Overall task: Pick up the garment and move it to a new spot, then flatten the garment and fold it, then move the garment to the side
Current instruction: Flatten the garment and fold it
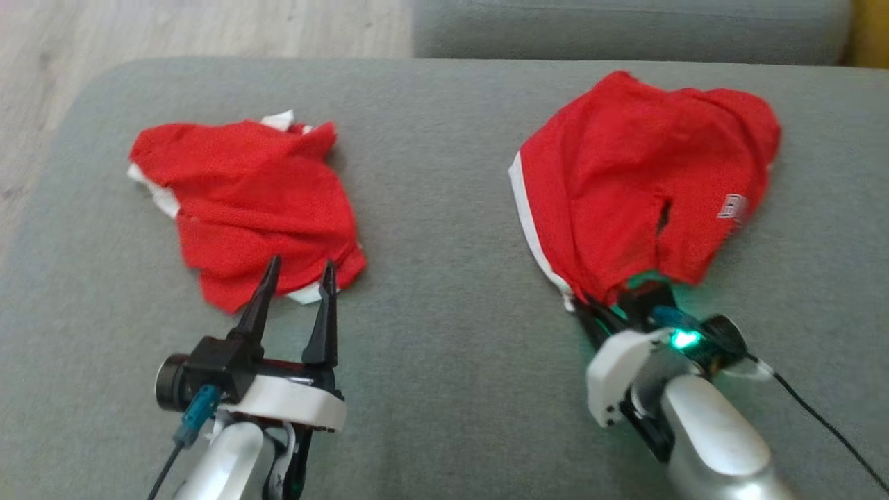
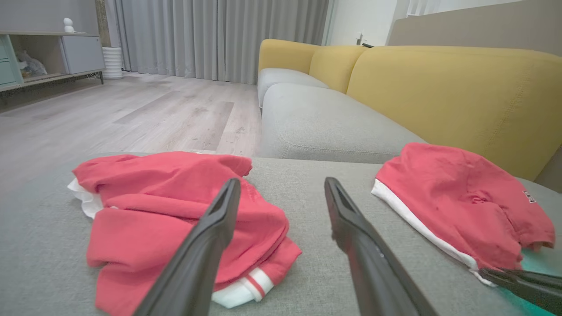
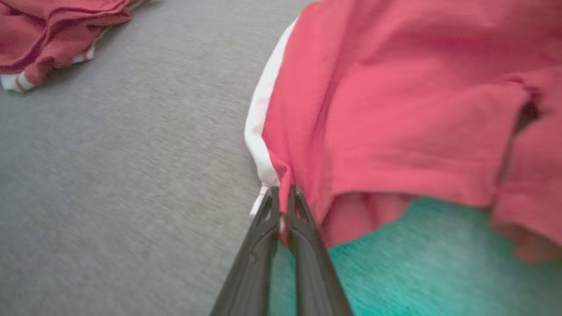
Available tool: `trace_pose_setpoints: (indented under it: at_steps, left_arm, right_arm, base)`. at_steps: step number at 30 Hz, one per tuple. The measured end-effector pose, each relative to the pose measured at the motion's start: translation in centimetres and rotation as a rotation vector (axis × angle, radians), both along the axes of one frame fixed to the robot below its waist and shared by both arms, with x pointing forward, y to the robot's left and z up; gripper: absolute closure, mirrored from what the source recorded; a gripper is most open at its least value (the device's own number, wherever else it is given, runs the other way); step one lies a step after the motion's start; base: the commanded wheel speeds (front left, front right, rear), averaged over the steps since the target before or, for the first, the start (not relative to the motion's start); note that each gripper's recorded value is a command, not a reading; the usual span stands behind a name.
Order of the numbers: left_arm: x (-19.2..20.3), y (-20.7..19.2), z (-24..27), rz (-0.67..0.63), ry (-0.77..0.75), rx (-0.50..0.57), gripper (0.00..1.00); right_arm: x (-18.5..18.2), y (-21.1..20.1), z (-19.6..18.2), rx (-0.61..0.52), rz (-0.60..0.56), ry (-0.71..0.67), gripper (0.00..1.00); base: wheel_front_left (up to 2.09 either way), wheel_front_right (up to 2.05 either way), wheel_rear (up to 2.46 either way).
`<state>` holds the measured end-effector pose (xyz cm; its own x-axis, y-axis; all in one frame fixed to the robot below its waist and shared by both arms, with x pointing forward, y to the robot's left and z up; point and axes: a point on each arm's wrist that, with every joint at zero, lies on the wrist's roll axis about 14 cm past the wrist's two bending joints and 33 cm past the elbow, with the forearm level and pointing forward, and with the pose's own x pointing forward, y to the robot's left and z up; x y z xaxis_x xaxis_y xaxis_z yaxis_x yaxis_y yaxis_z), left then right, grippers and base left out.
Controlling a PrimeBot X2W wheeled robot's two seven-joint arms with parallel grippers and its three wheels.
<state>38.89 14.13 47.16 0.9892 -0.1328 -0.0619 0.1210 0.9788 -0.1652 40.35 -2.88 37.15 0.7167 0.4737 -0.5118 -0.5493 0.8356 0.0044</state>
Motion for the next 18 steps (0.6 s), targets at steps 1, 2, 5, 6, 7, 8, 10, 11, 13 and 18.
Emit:
trace_pose_setpoints:
  at_steps: [1, 2, 5, 6, 7, 8, 10, 11, 13, 18]
  left_arm:
    - [0.1, -0.3, 0.1, -0.007, -0.004, -0.002, 0.00]
    - [0.2, -0.6, 0.3, -0.015, -0.008, -0.004, 0.00]
    - [0.3, -1.6, 0.5, -0.044, -0.017, -0.013, 0.00]
    - [0.3, -2.1, 0.5, -0.056, -0.016, -0.016, 0.00]
    - [0.2, -2.5, 0.5, -0.068, -0.016, -0.019, 0.00]
    - [0.2, -3.0, 0.5, -0.082, -0.017, -0.022, 0.00]
    - [0.2, -4.0, 0.7, -0.108, -0.021, -0.027, 0.00]
    - [0.3, -5.0, 0.8, -0.134, -0.026, -0.032, 0.00]
    - [0.4, -6.0, 1.1, -0.166, -0.035, -0.034, 0.00]
    - [0.6, -7.6, 1.4, -0.212, -0.045, -0.040, 0.00]
  right_arm:
    - [-0.2, -1.0, -0.1, 0.000, -0.033, 0.005, 1.00]
    - [-0.4, -2.1, -0.2, 0.002, -0.070, 0.006, 1.00]
    - [-1.0, -5.9, -0.2, -0.020, -0.186, -0.003, 1.00]
    - [-1.3, -7.3, -0.2, -0.033, -0.227, -0.003, 1.00]
    - [-1.7, -8.8, -0.2, -0.044, -0.268, -0.001, 1.00]
    - [-2.2, -10.2, -0.1, -0.056, -0.311, 0.004, 1.00]
    - [-3.6, -13.3, -0.2, -0.095, -0.385, 0.016, 1.00]
    - [-5.3, -16.5, -0.3, -0.138, -0.463, 0.037, 1.00]
    - [-7.1, -19.5, -0.4, -0.172, -0.546, 0.063, 1.00]
    - [-9.9, -24.7, 0.4, -0.228, -0.703, 0.080, 0.40]
  base:
    - [0.00, 0.00, 0.00]
    - [0.00, 0.00, 0.00]
    - [0.00, 0.00, 0.00]
    - [0.00, 0.00, 0.00]
    - [0.00, 0.00, 0.00]
    - [0.00, 0.00, 0.00]
    - [0.00, 0.00, 0.00]
    - [0.00, 0.00, 0.00]
    - [0.00, 0.00, 0.00]
    - [0.00, 0.00, 0.00]
